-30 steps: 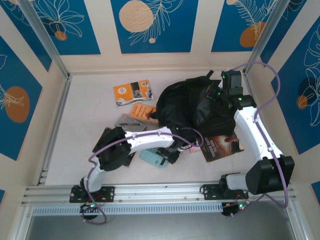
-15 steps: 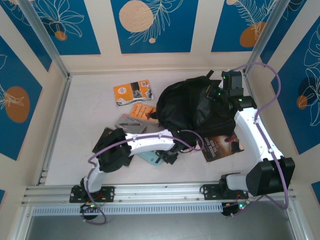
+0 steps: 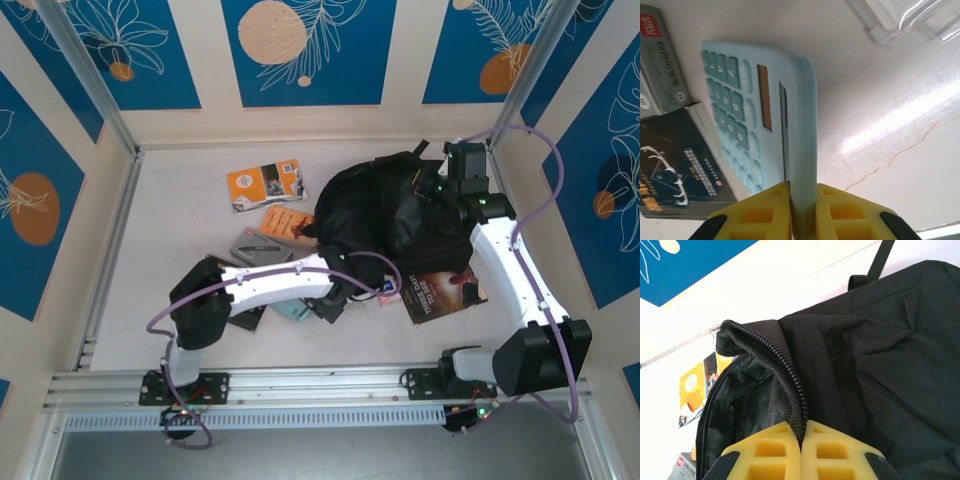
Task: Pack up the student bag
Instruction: Pick up the calculator from the bottom-center of the table.
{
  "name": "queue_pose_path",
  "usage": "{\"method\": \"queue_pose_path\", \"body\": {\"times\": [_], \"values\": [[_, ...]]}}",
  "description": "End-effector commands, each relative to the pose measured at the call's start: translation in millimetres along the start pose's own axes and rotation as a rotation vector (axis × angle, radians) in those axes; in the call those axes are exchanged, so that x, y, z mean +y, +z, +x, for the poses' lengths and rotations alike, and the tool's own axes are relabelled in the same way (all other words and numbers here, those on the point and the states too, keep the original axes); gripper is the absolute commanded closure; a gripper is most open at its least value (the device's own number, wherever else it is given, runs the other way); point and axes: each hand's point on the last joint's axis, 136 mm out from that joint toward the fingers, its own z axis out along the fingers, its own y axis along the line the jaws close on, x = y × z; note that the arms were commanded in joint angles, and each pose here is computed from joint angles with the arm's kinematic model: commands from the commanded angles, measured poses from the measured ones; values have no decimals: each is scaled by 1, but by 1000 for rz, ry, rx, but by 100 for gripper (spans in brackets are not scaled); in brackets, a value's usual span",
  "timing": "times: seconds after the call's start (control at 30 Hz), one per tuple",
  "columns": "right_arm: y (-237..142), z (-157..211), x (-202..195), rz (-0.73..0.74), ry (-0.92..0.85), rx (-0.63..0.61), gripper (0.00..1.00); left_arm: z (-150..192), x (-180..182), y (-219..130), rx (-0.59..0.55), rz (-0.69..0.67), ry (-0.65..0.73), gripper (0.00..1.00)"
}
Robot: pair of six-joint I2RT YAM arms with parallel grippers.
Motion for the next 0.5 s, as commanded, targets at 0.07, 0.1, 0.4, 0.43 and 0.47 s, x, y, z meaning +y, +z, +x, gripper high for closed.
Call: {"method": "queue_pose_path", "body": {"times": [0.07,0.1,0.4,0.43,0.47], "values": [[-21,-14,23,-111,-50,-51,100,3,27,-37,-75,-4,19,100],[-21,-13,27,-131,-64,-44,100,2,30,-42,-95,2,17,100],[-30,-15,48,-201,-174,-13,100,-9,68,-95,-313,77,-39,100],[-31,-15,50,-208,-177,-9,100,-10,73,-102,-340,95,-57,100],[-32,-15,52,-222,-179,-7,100,-12,78,-109,-363,124,-81,100]]}}
